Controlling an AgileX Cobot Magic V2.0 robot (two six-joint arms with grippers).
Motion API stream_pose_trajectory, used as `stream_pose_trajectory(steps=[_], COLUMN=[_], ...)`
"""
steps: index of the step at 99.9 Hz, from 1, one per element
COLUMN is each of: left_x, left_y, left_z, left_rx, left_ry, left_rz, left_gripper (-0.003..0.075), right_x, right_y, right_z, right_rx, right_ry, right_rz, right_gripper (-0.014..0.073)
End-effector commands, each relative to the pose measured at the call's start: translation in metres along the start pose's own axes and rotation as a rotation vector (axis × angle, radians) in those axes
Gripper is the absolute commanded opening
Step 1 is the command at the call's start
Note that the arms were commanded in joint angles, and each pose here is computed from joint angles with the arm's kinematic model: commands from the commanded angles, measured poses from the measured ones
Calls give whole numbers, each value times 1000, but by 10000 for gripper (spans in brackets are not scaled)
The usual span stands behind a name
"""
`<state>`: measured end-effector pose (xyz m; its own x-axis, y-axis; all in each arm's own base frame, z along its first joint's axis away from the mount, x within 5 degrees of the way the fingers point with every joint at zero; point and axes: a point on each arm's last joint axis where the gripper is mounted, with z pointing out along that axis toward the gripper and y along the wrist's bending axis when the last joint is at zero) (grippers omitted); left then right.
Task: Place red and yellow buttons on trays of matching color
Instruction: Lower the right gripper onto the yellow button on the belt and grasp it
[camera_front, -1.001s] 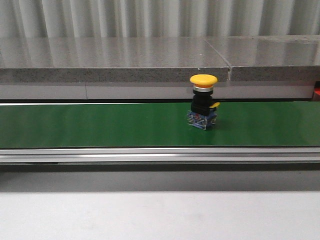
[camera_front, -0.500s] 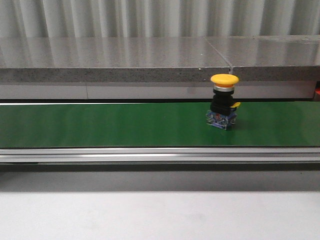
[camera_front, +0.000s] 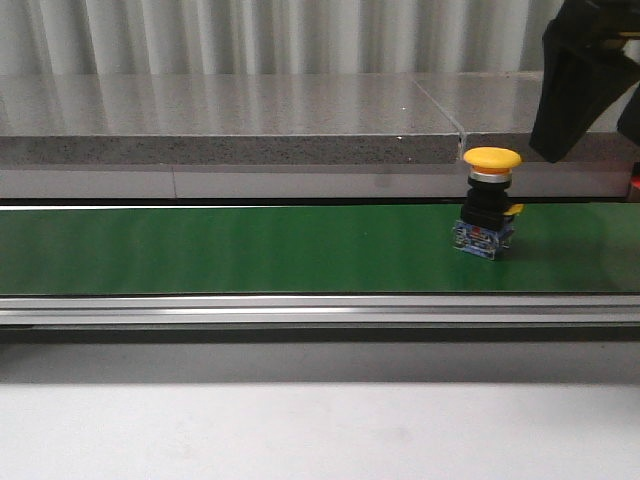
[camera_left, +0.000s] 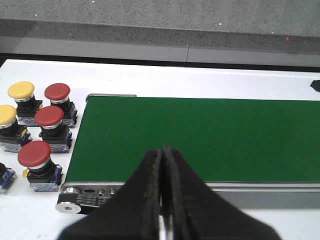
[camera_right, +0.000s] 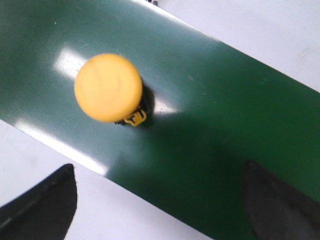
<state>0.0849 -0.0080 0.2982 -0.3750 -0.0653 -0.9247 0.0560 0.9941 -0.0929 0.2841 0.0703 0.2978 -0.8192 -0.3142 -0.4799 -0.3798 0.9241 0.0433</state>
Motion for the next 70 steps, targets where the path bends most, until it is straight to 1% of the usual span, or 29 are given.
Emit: stream_pose_trajectory(steps=[1,31,49,54,61,62,63,68,70], left_x=[-15,-15,-15,-15,-15,-15,-15,-15,-15], left_y=[-3,-3,-3,-3,-3,-3,-3,-3,-3], left_z=[-4,-4,-4,-4,-4,-4,-4,-4,-4], left_rx=[22,22,22,22,22,22,22,22,22], left_ry=[-98,-98,-98,-98,-98,-98,-98,-98,-98], left_rz=[2,2,2,2,2,2,2,2,2], left_gripper=[-20,-20,-20,-20,-20,-20,-20,-20,-20], right_x=[-11,-20,-20,-20,-20,-20,-20,-20,-19], right_y=[0,-5,-8,-8,-9,-9,-9,-9,-9], right_z=[-6,23,37,41,45,45,45,45,45], right_rx=[3,9,9,8,6,6,6,6,6], right_ry=[-90,-91,-68,-59,-48,-46,-46,-45,-45], right_rz=[1,17,22,24,26,26,26,27,28], right_gripper=[655,655,655,643,581,550,550,447,418])
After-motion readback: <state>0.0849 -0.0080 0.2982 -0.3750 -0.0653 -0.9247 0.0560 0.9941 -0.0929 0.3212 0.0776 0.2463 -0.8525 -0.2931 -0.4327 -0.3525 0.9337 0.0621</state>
